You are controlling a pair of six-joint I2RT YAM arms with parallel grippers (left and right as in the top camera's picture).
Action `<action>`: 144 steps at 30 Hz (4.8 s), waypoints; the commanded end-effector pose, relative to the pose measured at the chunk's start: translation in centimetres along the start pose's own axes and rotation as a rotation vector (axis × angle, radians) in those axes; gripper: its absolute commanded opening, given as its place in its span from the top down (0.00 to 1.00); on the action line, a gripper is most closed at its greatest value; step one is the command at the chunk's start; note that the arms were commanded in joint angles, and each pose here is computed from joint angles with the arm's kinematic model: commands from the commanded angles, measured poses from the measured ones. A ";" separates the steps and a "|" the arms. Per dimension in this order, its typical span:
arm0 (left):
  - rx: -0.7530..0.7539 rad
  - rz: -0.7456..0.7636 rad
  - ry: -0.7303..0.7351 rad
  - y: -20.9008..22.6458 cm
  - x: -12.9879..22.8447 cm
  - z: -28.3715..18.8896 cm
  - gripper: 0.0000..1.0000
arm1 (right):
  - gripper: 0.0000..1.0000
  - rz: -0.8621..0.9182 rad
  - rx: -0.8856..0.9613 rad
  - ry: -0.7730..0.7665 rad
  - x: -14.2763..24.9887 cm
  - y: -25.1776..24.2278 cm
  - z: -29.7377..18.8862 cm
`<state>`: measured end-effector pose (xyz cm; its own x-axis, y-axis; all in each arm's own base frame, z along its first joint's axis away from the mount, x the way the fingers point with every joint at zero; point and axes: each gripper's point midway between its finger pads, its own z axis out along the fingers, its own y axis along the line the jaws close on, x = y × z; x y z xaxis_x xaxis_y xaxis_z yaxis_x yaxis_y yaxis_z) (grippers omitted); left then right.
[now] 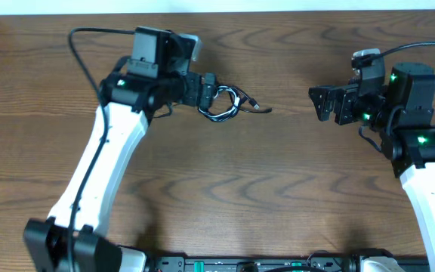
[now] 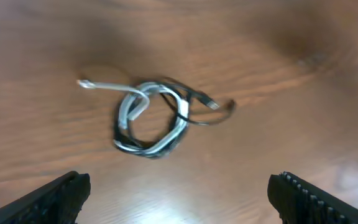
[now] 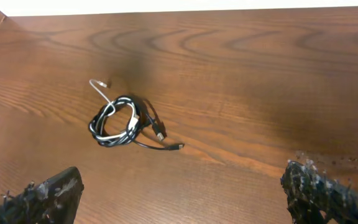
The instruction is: Untangle cables
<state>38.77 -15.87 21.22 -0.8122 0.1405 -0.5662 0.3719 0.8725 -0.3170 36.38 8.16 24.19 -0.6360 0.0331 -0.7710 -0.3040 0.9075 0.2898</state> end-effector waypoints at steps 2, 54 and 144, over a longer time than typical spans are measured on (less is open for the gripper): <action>0.158 -0.049 0.049 -2.5 0.4 0.7 0.04 | 0.01 -0.021 -0.044 -0.008 -0.6 1.0 -0.1; -0.406 -0.644 0.250 8.1 9.2 17.2 0.86 | 0.04 0.048 -0.014 0.142 2.9 -0.8 2.9; 0.161 -0.090 0.051 -3.7 0.0 5.3 0.93 | 0.99 0.310 0.456 0.363 11.0 -5.4 9.3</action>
<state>39.29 -22.68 16.47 -0.8902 0.1224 -0.4389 0.3710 0.7539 -0.5422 37.34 8.56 8.72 -0.8912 0.2067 -0.4038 0.1455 0.9733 0.1773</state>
